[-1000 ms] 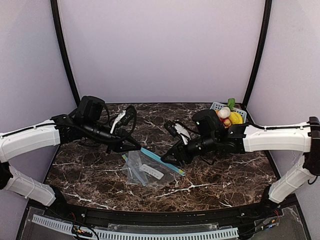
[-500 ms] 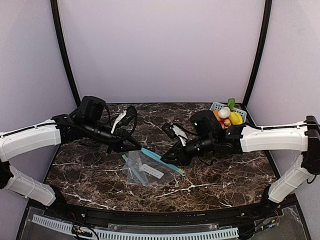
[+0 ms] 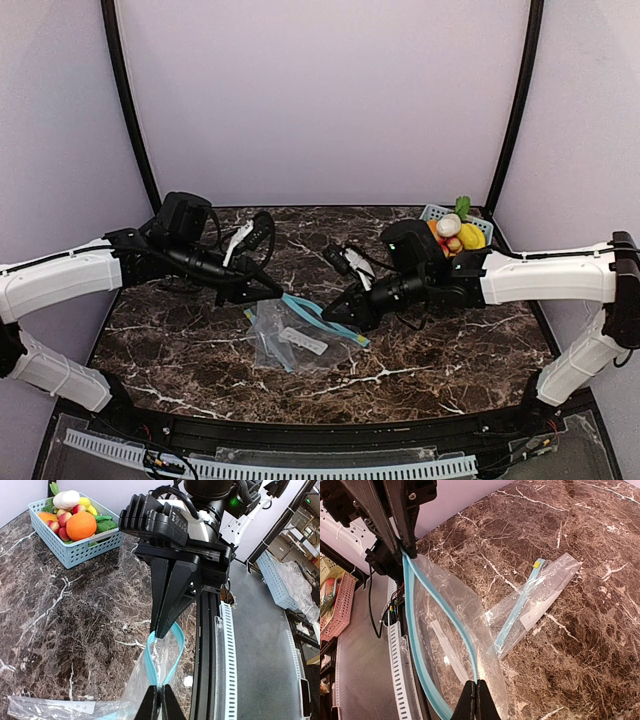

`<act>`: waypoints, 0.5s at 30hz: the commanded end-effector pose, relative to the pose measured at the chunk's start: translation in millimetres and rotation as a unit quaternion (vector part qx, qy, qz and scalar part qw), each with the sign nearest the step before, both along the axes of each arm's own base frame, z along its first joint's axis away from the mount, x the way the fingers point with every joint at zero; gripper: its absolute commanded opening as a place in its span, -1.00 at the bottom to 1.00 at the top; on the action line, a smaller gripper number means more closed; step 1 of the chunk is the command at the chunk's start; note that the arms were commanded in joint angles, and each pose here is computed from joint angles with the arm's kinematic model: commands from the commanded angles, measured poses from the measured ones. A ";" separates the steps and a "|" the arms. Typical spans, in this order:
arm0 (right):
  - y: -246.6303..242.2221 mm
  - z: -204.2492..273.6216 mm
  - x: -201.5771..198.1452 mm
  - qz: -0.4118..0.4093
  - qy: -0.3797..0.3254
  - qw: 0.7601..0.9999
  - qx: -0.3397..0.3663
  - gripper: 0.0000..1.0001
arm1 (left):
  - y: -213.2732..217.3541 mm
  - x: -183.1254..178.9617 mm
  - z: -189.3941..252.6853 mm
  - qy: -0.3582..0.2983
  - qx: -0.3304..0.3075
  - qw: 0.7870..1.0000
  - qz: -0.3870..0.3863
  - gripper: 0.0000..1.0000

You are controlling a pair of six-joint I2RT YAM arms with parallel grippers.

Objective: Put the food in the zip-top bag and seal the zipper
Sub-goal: Pass from the left arm to the right

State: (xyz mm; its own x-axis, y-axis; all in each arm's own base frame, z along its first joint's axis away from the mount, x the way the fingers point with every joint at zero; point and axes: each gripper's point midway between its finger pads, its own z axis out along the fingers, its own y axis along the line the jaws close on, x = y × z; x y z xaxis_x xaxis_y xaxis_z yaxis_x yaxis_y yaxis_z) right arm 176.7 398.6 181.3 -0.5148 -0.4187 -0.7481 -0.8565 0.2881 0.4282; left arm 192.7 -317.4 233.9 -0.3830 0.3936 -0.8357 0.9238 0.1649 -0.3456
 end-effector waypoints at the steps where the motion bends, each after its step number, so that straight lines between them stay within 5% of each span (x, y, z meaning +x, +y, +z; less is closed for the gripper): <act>1: 1.6 9.0 6.1 -0.018 -0.013 1.000 0.015 -1.00 | 0.0 5.1 6.8 -0.013 0.008 1.000 0.012 -0.72; 4: -2.8 9.9 13.1 -0.044 -0.020 0.999 0.010 -1.00 | 5.1 14.1 9.6 -0.035 0.020 0.998 0.041 -0.13; 8: -10.8 10.9 23.5 -0.085 -0.036 0.996 0.013 -1.00 | 18.4 24.5 22.4 -0.086 0.025 0.992 0.087 0.35; 15: -24.1 21.2 55.1 -0.195 -0.078 0.978 -0.005 -1.00 | 47.6 44.5 60.1 -0.121 -0.016 0.968 0.218 0.48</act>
